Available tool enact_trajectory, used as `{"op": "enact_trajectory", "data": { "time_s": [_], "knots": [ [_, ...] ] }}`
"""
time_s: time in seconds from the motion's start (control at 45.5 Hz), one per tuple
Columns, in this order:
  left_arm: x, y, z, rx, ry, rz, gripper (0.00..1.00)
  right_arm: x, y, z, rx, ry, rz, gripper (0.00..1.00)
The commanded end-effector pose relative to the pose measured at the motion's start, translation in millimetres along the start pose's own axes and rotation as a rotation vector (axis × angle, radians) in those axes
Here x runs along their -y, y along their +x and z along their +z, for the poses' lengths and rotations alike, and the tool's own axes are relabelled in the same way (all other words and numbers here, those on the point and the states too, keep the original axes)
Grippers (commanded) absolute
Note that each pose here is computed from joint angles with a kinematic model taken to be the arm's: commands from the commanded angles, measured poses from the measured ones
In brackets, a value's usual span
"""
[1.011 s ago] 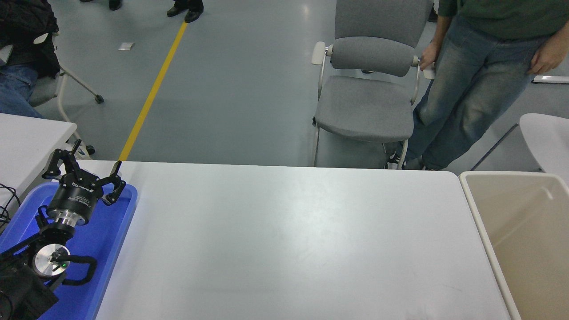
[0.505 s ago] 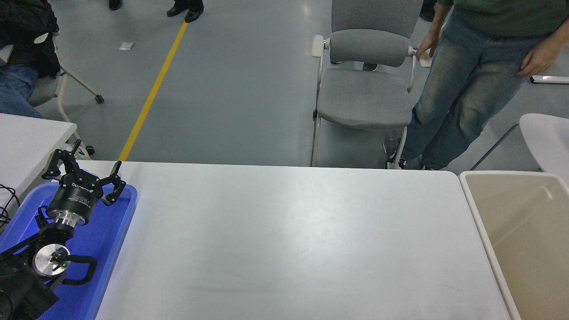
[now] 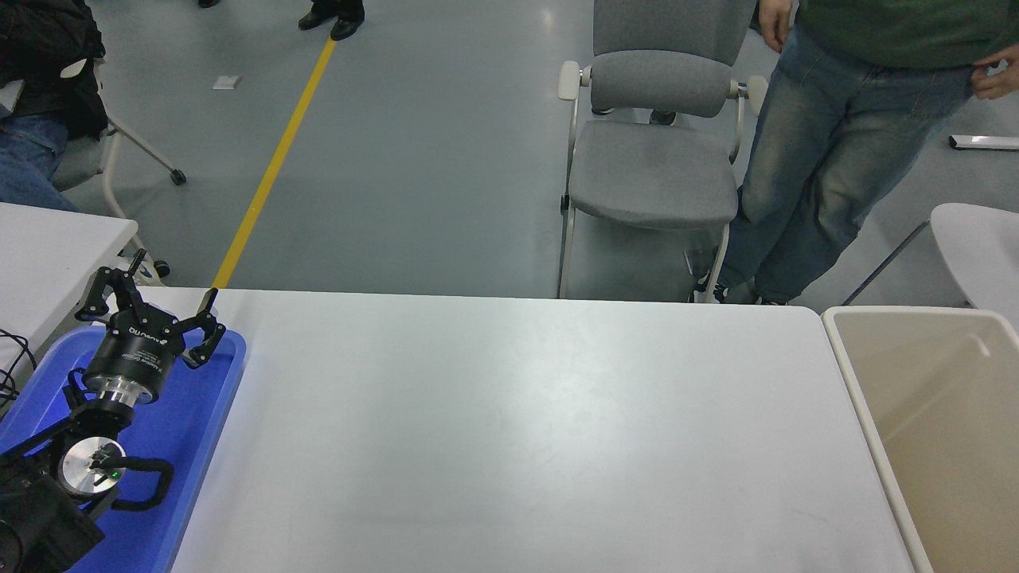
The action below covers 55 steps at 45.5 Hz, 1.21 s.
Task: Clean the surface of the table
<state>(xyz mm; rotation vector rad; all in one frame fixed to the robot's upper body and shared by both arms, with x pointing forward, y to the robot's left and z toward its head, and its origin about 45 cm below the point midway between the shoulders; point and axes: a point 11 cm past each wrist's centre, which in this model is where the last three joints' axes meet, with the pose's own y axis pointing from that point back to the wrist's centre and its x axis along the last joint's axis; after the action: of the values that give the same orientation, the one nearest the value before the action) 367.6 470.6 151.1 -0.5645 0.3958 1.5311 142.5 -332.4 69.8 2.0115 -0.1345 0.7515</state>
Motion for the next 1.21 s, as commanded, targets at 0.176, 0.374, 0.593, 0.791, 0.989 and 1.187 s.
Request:
{"op": "enact_trajectory", "data": {
  "time_s": [0.176, 0.374, 0.593, 0.791, 0.989, 1.187],
  "knots": [
    [0.0, 0.0, 0.0, 0.000, 0.000, 0.000, 1.00, -23.5, -5.1, 13.2, 0.014, -0.048, -0.082, 0.00],
    [0.0, 0.0, 0.0, 0.000, 0.000, 0.000, 1.00, -27.0, -3.8, 14.5, 0.060, -0.062, -0.075, 0.00],
    [0.0, 0.0, 0.0, 0.000, 0.000, 0.000, 1.00, -40.8, 1.9, 15.0, 0.085, -0.075, -0.059, 0.00],
    [0.0, 0.0, 0.0, 0.000, 0.000, 0.000, 1.00, -56.3, 24.6, 25.0, 0.061, -0.106, -0.011, 0.00],
    [0.0, 0.0, 0.0, 0.000, 0.000, 0.000, 1.00, -82.8, 62.5, 45.9, 0.085, -0.178, 0.057, 0.00],
    [0.0, 0.0, 0.0, 0.000, 0.000, 0.000, 1.00, -118.7, 103.6, 64.5, 0.116, -0.251, 0.123, 0.00]
  ]
}}
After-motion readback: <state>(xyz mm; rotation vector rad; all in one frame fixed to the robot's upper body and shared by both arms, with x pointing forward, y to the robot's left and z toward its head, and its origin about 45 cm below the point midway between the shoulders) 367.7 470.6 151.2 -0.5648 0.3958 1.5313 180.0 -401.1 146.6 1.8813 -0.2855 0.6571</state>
